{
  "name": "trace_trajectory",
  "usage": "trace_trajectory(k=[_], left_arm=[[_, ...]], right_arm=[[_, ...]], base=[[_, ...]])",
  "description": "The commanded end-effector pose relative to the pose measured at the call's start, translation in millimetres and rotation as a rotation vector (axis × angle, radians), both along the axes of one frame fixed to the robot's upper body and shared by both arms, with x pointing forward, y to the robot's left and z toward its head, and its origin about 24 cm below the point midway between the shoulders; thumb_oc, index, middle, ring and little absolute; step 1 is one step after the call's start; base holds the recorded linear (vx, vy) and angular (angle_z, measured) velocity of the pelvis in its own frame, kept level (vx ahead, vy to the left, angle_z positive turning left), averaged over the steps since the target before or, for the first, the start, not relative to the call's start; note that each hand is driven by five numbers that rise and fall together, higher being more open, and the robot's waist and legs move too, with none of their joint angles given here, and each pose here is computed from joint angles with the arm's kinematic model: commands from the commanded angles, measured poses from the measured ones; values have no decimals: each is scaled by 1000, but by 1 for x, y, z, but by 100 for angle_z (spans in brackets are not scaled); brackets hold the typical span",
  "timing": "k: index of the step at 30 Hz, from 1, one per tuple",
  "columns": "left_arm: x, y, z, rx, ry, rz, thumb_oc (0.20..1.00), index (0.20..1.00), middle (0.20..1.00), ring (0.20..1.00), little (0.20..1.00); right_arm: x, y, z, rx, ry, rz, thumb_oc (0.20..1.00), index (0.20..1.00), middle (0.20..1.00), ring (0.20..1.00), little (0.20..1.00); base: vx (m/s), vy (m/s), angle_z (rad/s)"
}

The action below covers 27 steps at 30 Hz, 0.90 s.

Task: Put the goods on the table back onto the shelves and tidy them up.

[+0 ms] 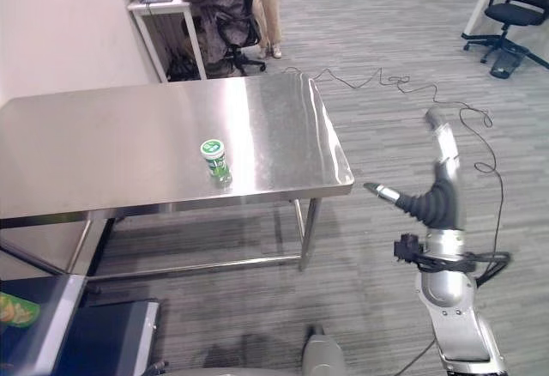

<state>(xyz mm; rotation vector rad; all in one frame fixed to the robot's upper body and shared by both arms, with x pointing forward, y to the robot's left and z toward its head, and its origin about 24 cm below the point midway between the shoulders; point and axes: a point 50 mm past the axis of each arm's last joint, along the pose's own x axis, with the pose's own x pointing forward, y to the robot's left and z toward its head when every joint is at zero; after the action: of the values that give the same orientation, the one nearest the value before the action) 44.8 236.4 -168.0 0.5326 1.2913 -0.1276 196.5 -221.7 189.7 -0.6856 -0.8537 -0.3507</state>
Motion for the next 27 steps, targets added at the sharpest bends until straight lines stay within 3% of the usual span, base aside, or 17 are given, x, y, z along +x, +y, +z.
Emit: trace_trajectory(k=[1,7,12,16,27], left_arm=[[29,-5,4,-5,-86,-73,1000,1000,1000,1000,1000],[46,-6,7,1,-109,-165,1000,1000,1000,1000,1000],[61,-26,8,-50,-130,-304,1000,1000,1000,1000,1000],[49,-29,5,-83,-92,-322,1000,1000,1000,1000,1000],[55,-29,7,-92,-113,-317,1000,1000,1000,1000,1000]], right_arm=[[-3,-2,9,15,-78,4,1000,1000,1000,1000,1000],[11,9,-4,54,179,320,1000,1000,1000,1000,1000],[3,-4,8,51,189,378,1000,1000,1000,1000,1000],[-5,-5,7,45,223,428,1000,1000,1000,1000,1000],[-1,16,-2,46,252,487,1000,1000,1000,1000,1000]], base=[[263,-97,51],[184,-133,45],[85,-89,108],[11,40,129],[-57,105,-8]])
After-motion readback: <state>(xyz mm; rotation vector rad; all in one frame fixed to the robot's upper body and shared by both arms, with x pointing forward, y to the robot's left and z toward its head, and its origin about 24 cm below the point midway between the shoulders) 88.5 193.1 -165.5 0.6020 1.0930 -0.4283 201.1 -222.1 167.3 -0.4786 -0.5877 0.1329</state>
